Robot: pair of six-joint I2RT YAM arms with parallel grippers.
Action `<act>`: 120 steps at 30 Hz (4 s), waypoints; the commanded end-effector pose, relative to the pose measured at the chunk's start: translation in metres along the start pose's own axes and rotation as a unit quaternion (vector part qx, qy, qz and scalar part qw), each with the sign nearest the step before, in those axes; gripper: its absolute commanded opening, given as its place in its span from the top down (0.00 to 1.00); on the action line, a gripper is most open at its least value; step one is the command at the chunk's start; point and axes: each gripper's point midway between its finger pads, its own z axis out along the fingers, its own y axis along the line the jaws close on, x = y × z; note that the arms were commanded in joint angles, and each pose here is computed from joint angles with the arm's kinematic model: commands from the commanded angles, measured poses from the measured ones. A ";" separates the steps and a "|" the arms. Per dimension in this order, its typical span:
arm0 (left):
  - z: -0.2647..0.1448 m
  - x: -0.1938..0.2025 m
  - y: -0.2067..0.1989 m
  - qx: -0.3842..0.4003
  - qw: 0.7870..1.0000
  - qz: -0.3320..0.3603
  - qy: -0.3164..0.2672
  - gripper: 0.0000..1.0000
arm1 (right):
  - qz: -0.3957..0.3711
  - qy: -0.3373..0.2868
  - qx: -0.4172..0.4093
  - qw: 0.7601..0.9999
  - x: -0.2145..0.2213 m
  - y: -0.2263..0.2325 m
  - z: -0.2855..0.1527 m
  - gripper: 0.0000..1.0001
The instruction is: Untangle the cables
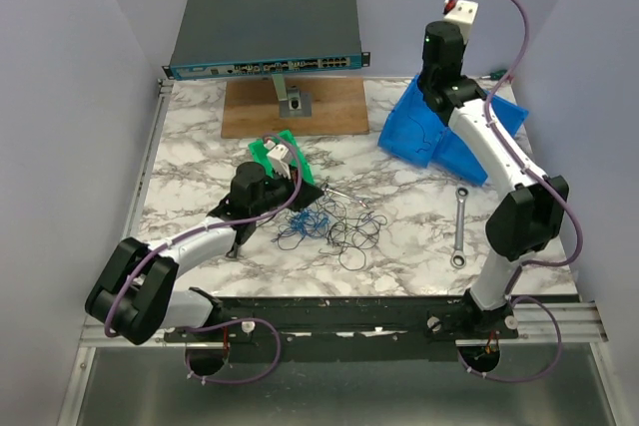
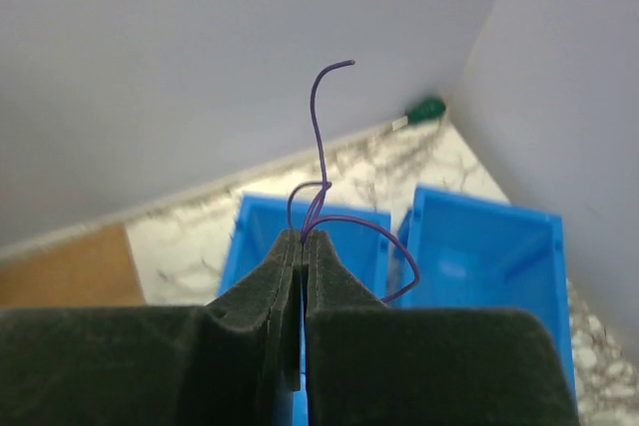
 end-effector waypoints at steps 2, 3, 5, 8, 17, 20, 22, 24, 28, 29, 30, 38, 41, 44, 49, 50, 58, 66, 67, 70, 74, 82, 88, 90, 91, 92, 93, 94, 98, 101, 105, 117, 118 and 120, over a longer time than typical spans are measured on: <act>0.008 -0.008 -0.012 0.022 0.999 0.024 0.002 1.00 | 0.009 0.074 -0.010 0.997 0.078 -0.009 0.004 0.99; 0.008 -0.007 -0.012 0.022 0.999 0.025 0.004 1.00 | 0.008 0.089 -0.013 0.996 0.094 -0.010 0.007 0.99; 0.010 -0.006 -0.014 0.023 0.999 0.028 0.007 1.00 | 0.001 0.120 -0.019 0.993 0.122 -0.008 0.013 0.99; 0.010 -0.005 -0.014 0.020 0.999 0.034 0.009 1.00 | -0.016 0.164 -0.017 0.986 0.160 -0.006 0.024 0.99; 0.012 -0.004 -0.018 0.020 0.999 0.046 0.014 1.00 | 0.016 0.280 -0.106 0.954 0.227 0.023 0.045 0.93; 0.011 -0.004 -0.025 0.028 0.998 0.056 0.013 1.00 | 0.035 0.279 -0.141 0.949 0.206 0.030 0.031 0.30; 0.010 -0.005 -0.031 0.036 0.997 0.064 0.010 1.00 | 0.050 0.268 -0.175 0.946 0.186 0.033 0.013 0.18; 0.008 -0.006 -0.038 0.043 0.997 0.070 0.005 1.00 | 0.059 0.262 -0.208 0.940 0.170 0.033 -0.012 0.11; 0.005 -0.009 -0.047 0.056 0.995 0.077 -0.006 1.00 | 0.054 0.262 -0.299 0.916 0.159 0.050 -0.086 0.07; 0.004 -0.010 -0.048 0.057 0.995 0.077 -0.008 1.00 | 0.055 0.265 -0.326 0.906 0.158 0.057 -0.108 0.07; 0.003 -0.010 -0.048 0.056 0.995 0.077 -0.010 1.00 | 0.053 0.273 -0.344 0.897 0.165 0.061 -0.126 0.07; -0.007 -0.017 -0.054 0.060 0.994 0.086 -0.036 1.00 | 0.056 0.308 -0.450 0.837 0.227 0.052 -0.247 0.07; -0.010 -0.019 -0.058 0.069 0.992 0.092 -0.044 1.00 | 0.062 0.304 -0.491 0.814 0.240 0.046 -0.274 0.10; -0.012 -0.019 -0.061 0.079 0.991 0.096 -0.049 1.00 | 0.065 0.295 -0.519 0.800 0.250 0.044 -0.291 0.11; -0.011 -0.019 -0.063 0.084 0.991 0.098 -0.046 1.00 | 0.078 0.246 -0.537 0.803 0.243 0.040 -0.300 0.07; -0.011 -0.019 -0.064 0.086 0.990 0.098 -0.045 1.00 | 0.080 0.233 -0.535 0.808 0.239 0.038 -0.298 0.06; -0.008 -0.017 -0.062 0.083 0.991 0.098 -0.033 1.00 | 0.084 0.138 -0.590 0.791 0.216 0.048 -0.307 0.05; -0.008 -0.017 -0.062 0.082 0.991 0.100 -0.031 1.00 | 0.073 0.099 -0.611 0.782 0.213 0.068 -0.310 0.05; -0.008 -0.017 -0.062 0.081 0.991 0.099 -0.030 1.00 | 0.071 0.096 -0.611 0.782 0.213 0.068 -0.310 0.05; -0.007 -0.016 -0.063 0.085 0.991 0.099 -0.027 1.00 | 0.061 0.090 -0.617 0.780 0.215 0.071 -0.313 0.05; -0.005 -0.014 -0.063 0.088 0.991 0.096 -0.021 1.00 | 0.044 0.062 -0.639 0.766 0.209 0.078 -0.323 0.05; -0.005 -0.013 -0.067 0.099 0.990 0.099 -0.018 1.00 | -0.030 0.056 -0.638 0.767 0.235 0.105 -0.333 0.06; -0.006 -0.013 -0.068 0.099 0.990 0.103 -0.021 1.00 | -0.039 0.054 -0.598 0.798 0.243 0.101 -0.323 0.06; -0.007 -0.014 -0.068 0.098 0.990 0.104 -0.022 1.00 | -0.040 0.058 -0.592 0.803 0.245 0.100 -0.322 0.06; -0.007 -0.013 -0.068 0.098 0.990 0.104 -0.022 1.00 | -0.039 0.060 -0.588 0.805 0.245 0.099 -0.322 0.06; -0.007 -0.013 -0.067 0.095 0.990 0.104 -0.022 1.00 | -0.037 0.061 -0.588 0.806 0.246 0.098 -0.323 0.06; -0.007 -0.013 -0.067 0.094 0.990 0.105 -0.022 1.00 | -0.030 0.063 -0.588 0.806 0.245 0.096 -0.324 0.06; -0.007 -0.013 -0.067 0.094 0.990 0.105 -0.022 1.00 | -0.021 0.065 -0.589 0.806 0.245 0.093 -0.326 0.07; -0.007 -0.014 -0.065 0.088 0.990 0.108 -0.022 1.00 | 0.016 0.082 -0.560 0.824 0.235 0.075 -0.324 0.09; -0.006 -0.014 -0.065 0.087 0.990 0.107 -0.021 1.00 | 0.029 0.093 -0.542 0.834 0.227 0.066 -0.319 0.09; -0.005 -0.011 -0.067 0.091 0.990 0.107 -0.017 1.00 | 0.042 0.134 -0.535 0.833 0.233 0.060 -0.307 0.09; -0.005 -0.008 -0.075 0.108 0.988 0.111 -0.016 1.00 | 0.100 0.220 -0.648 0.722 0.247 0.072 -0.308 0.10; -0.004 -0.008 -0.075 0.108 0.988 0.111 -0.016 1.00 | 0.100 0.223 -0.655 0.715 0.249 0.075 -0.310 0.10; -0.003 -0.007 -0.075 0.112 0.987 0.110 -0.015 1.00 | 0.089 0.221 -0.659 0.713 0.253 0.079 -0.313 0.11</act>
